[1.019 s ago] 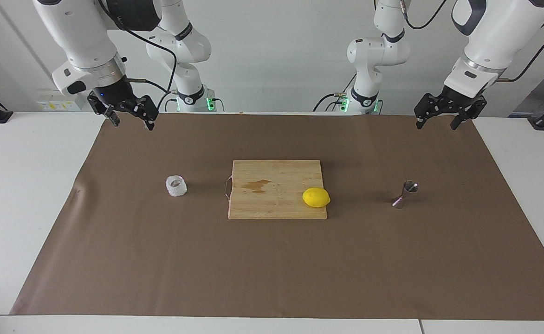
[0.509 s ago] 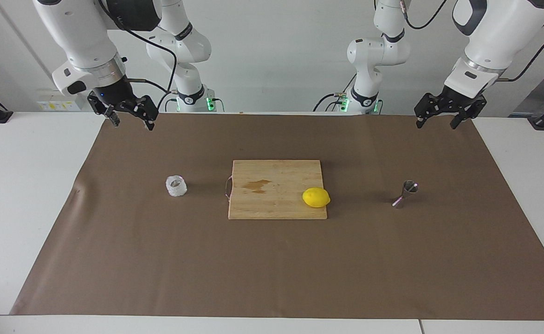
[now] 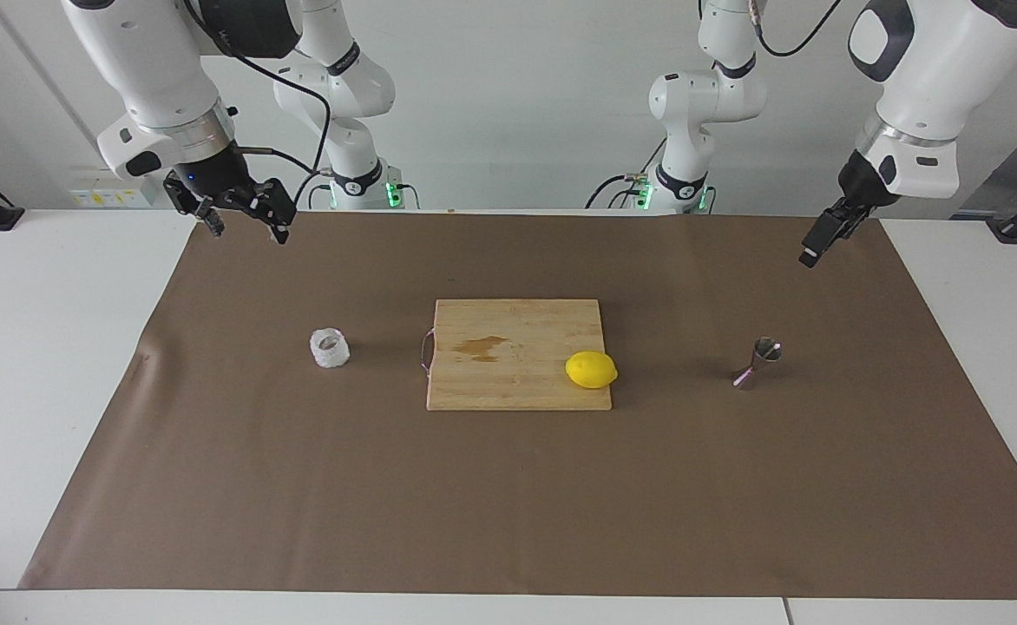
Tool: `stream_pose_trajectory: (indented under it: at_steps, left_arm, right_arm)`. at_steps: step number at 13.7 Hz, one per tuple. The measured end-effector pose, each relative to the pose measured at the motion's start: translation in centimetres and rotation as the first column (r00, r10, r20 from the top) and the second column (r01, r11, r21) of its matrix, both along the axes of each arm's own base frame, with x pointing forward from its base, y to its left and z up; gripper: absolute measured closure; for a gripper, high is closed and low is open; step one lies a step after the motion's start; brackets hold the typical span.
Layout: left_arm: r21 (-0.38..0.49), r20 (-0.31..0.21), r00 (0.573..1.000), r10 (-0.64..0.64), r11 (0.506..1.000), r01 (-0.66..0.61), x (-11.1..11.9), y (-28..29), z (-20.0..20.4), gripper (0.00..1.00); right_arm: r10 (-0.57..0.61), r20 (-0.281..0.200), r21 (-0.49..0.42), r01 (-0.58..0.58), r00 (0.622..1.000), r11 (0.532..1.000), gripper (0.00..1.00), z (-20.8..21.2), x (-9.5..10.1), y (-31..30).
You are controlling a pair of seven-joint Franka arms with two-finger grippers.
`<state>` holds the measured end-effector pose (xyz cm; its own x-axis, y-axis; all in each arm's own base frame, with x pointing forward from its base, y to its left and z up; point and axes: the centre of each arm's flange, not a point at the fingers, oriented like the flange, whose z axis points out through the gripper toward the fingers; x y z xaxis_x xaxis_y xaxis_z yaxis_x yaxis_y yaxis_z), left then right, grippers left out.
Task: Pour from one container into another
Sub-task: 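Open the left gripper and move it toward the metal cup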
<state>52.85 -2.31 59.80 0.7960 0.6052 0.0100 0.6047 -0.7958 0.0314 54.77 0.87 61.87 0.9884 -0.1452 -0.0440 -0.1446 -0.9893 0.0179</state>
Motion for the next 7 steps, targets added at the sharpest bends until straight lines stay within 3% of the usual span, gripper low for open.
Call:
stream_pose_trajectory:
  at_steps: [2, 7]
  left_arm:
    - [-0.034, -0.013, 0.994, 0.113, 0.993, -0.113, -0.4, 0.5, -0.3, 0.0]
    - [-0.248, -0.077, 0.956, 0.284, 0.923, -0.294, -0.4, 4.9, -1.1, 0.0]
  right_arm:
    - [0.0, 0.0, 0.0, 0.0, 1.0, 1.0, 0.0, 0.0, 0.0, 0.0]
    - [0.0, 0.0, 0.0, 0.0, 1.0, 1.0, 0.0, 0.0, 0.0, 0.0]
